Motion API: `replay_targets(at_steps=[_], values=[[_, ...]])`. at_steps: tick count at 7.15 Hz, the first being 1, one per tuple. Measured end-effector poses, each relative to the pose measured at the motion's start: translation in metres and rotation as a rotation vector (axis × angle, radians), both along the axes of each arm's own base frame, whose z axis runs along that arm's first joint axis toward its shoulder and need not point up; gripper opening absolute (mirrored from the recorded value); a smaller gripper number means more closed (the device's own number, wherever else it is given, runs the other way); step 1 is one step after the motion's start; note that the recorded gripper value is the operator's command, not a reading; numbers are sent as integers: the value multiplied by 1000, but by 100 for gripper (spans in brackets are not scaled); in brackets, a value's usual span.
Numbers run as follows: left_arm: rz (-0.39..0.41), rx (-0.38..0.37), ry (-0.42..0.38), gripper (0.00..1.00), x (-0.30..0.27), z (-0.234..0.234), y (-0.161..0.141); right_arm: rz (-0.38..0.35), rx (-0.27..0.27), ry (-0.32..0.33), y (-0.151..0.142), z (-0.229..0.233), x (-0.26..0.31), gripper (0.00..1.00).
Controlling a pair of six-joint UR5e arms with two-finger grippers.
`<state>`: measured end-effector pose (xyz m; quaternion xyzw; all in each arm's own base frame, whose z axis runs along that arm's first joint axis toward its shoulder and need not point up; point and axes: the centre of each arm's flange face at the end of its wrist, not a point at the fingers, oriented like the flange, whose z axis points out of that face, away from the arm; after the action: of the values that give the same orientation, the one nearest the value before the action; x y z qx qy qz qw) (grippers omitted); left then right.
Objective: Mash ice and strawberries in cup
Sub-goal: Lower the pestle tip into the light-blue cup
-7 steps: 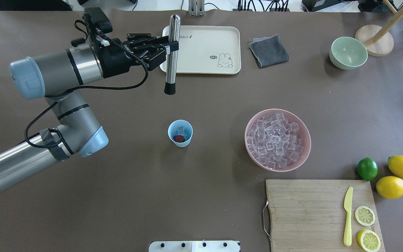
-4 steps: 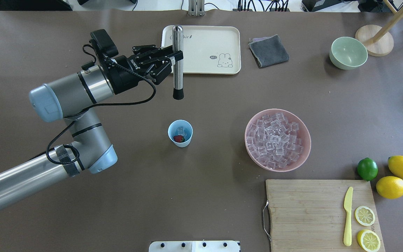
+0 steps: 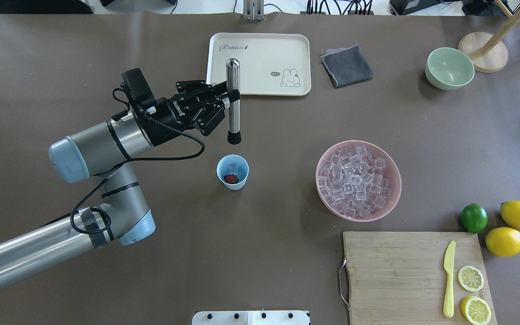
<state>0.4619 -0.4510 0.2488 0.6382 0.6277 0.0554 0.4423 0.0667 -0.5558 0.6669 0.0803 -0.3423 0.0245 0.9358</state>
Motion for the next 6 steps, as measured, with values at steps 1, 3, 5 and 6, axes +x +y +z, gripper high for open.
replay_targets(at_steps=[1, 3, 5, 6], values=[[-9, 10, -6, 0, 4, 9, 8, -4, 0, 1, 1, 2, 0, 100], [-9, 26, 0, 0, 7, 33, 28, -7, -2, 2, 4, 5, 1, 100], [-4, 7, 23, 0, 25, 38, 49, -7, -3, 2, 6, 6, 1, 100], [-10, -6, 25, 0, 31, 40, 55, -7, -3, 2, 6, 6, 1, 100]])
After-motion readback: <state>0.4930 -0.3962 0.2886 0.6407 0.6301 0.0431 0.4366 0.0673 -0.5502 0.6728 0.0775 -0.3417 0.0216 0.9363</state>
